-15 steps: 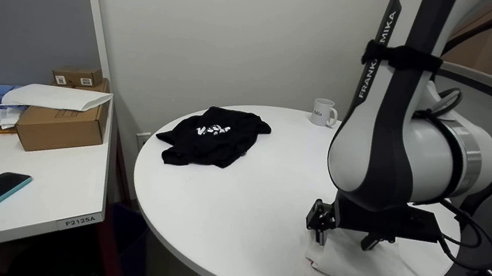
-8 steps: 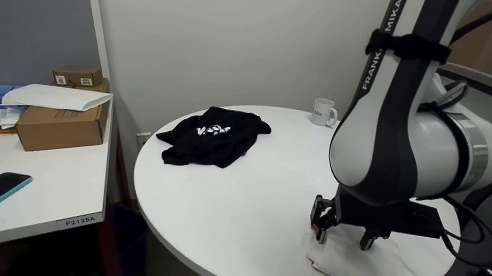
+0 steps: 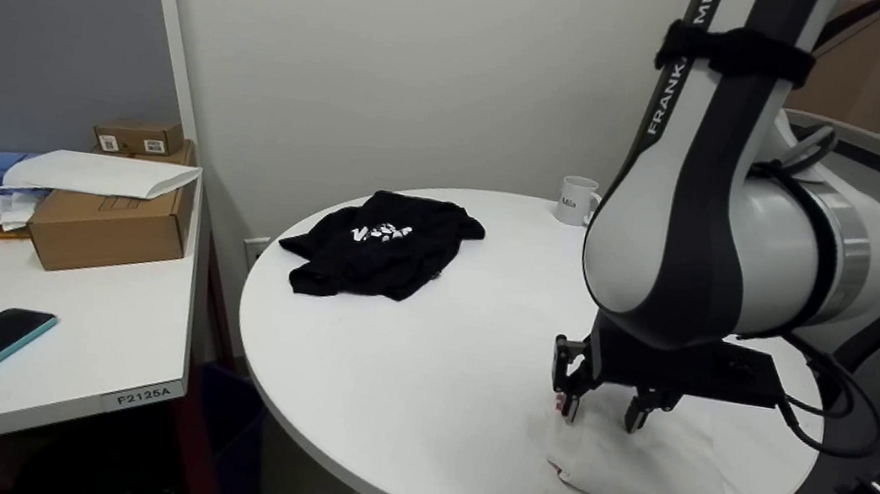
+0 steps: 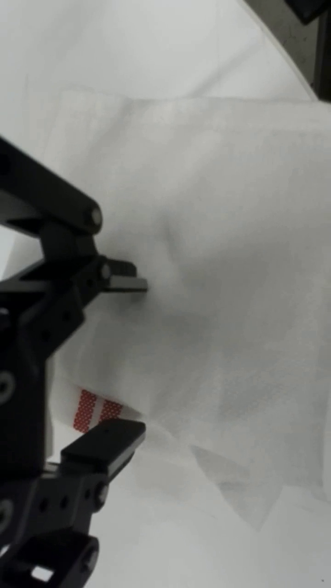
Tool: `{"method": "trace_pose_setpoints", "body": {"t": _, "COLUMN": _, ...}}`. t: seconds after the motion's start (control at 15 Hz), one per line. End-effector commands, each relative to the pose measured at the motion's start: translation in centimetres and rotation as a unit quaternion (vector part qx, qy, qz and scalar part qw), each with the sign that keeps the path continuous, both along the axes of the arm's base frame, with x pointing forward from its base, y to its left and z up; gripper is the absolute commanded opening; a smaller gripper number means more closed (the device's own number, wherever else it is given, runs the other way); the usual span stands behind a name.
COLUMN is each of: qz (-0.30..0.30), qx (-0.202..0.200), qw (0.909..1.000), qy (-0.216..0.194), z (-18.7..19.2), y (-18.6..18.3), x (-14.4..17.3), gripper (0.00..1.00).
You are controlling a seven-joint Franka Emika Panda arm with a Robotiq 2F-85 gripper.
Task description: Use the white towel to wipe the table
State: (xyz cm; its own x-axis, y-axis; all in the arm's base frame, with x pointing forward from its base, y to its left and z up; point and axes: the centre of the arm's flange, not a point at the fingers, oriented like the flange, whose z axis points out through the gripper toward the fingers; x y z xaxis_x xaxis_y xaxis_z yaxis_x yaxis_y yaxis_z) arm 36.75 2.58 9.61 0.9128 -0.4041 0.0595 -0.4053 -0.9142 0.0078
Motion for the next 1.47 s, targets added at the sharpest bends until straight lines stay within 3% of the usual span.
{"method": "trace_pose_setpoints", "body": {"t": 0.0, "qz": 0.006, "qx": -0.004, "qw": 0.9999, "qy": 0.012, "z": 0.0, "y": 0.2, "x": -1.1, "gripper": 0.4}}
{"method": "trace_pose_setpoints", "body": {"t": 0.33, "qz": 0.016, "qx": -0.004, "qw": 0.9997, "qy": 0.017, "z": -0.5, "y": 0.6, "x": -1.3, "gripper": 0.02}}
{"method": "trace_pose_setpoints", "body": {"t": 0.67, "qz": 0.071, "qx": -0.004, "qw": 0.9972, "qy": 0.022, "z": -2.3, "y": 4.1, "x": 2.8, "gripper": 0.01}}
{"method": "trace_pose_setpoints", "body": {"t": 1.13, "qz": 0.128, "qx": -0.026, "qw": 0.9911, "qy": 0.026, "z": -3.6, "y": 8.7, "x": 14.2, "gripper": 0.01}}
{"method": "trace_pose_setpoints", "body": {"t": 1.4, "qz": 0.13, "qx": -0.043, "qw": 0.9902, "qy": 0.027, "z": -3.0, "y": 6.4, "x": 19.6, "gripper": 0.01}}
